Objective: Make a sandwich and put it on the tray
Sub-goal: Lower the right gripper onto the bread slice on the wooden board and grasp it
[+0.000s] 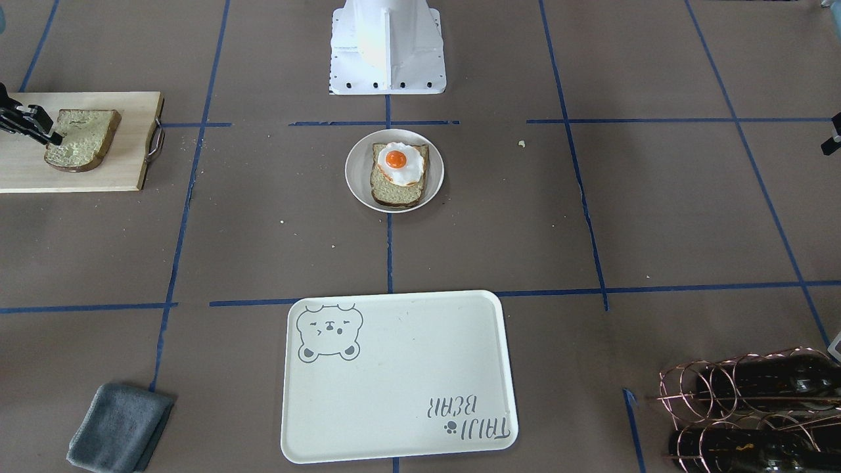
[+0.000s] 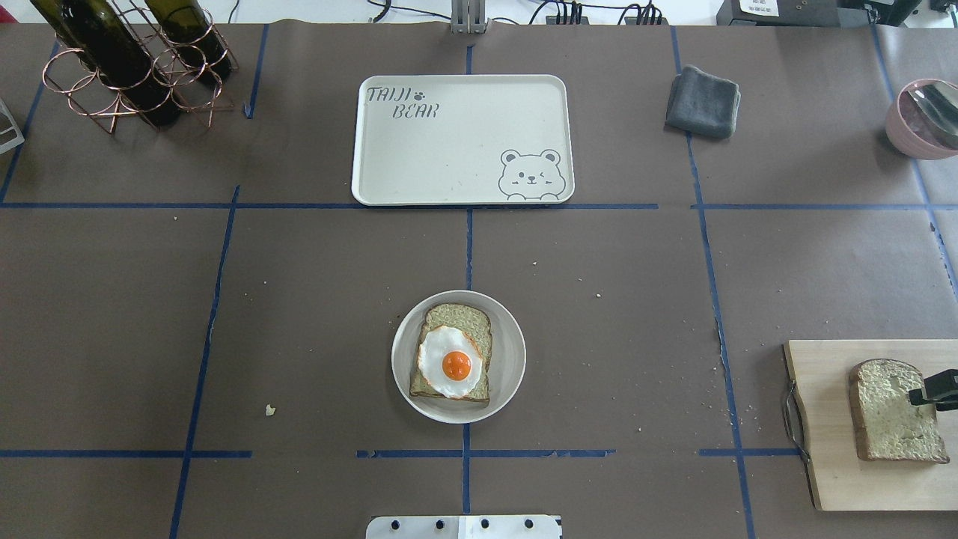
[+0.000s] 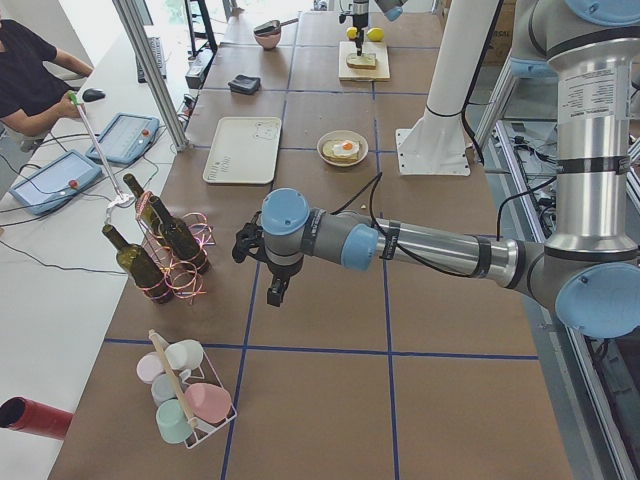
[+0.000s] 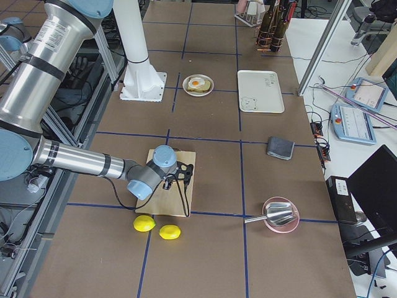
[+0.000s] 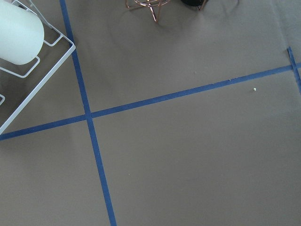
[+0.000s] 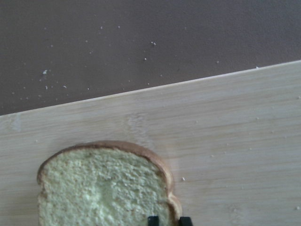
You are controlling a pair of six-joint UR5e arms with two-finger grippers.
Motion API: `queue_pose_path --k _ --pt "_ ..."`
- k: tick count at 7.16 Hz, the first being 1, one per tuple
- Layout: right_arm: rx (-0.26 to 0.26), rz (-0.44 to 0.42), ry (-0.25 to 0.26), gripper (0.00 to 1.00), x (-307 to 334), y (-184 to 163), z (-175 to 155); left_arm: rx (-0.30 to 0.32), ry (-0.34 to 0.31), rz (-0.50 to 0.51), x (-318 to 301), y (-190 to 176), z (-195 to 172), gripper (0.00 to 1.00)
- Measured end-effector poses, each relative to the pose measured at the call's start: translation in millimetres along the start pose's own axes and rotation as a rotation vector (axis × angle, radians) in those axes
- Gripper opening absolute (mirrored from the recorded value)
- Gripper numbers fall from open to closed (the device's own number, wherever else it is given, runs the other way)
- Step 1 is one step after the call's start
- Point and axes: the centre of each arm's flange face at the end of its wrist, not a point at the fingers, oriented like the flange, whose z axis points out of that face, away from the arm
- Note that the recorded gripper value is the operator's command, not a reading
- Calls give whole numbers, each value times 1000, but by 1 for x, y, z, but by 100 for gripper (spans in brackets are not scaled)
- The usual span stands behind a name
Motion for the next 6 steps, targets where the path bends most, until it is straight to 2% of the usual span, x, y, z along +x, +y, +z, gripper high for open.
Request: queue_pose_path --k 3,6 --pt "-14 -12 -22 0 1 6 -3 2 0 2 1 0 -1 100" --pt "-9 -53 -111 0 -12 12 -13 3 0 4 2 -1 -2 100"
